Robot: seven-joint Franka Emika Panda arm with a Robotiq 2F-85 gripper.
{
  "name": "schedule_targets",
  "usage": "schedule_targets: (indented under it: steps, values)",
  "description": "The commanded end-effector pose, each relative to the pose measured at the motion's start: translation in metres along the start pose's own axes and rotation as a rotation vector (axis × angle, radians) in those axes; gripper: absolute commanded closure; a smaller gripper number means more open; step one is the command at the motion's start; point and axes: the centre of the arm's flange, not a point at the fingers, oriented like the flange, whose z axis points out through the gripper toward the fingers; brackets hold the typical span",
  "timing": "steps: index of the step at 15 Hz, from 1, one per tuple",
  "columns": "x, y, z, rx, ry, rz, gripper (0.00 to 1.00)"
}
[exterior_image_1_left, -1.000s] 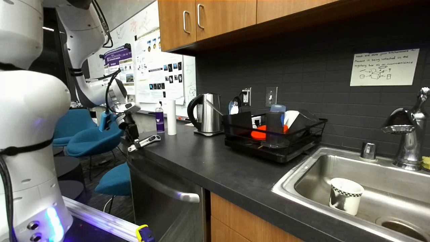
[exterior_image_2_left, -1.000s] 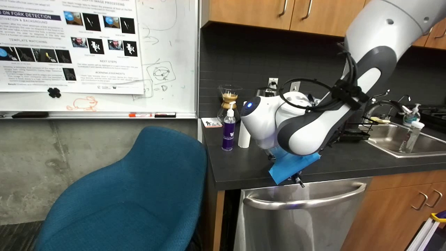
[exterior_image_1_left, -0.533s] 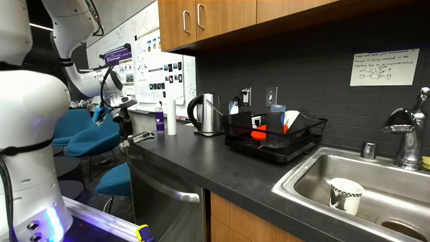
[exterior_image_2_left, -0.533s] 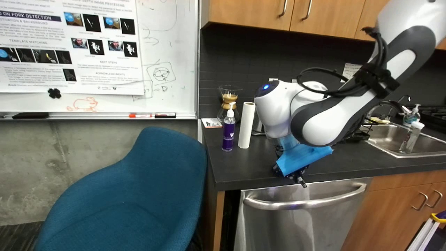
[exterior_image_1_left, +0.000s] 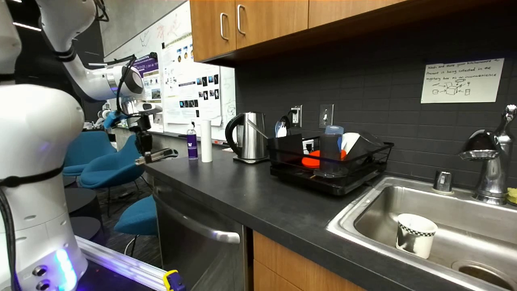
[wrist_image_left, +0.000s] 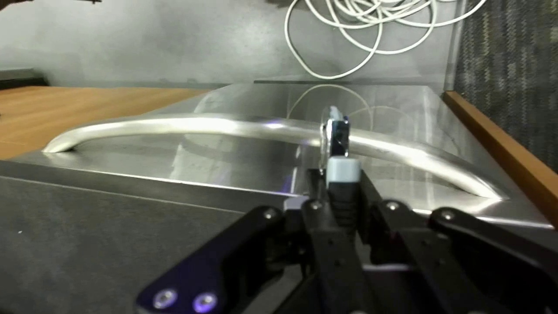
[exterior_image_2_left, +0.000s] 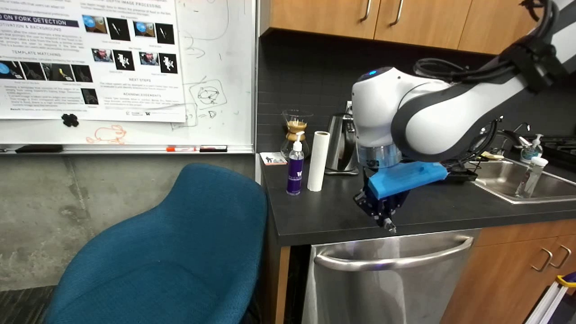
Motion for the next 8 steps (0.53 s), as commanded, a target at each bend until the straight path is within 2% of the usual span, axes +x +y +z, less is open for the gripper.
schedule_targets:
  steps: [1,8]
  values:
    - [-0.005,0.021,-0.025,0.143,-0.033,0.006,0.95]
    - [0.015,0.033,-0.055,0.388,-0.075,0.033,0.95]
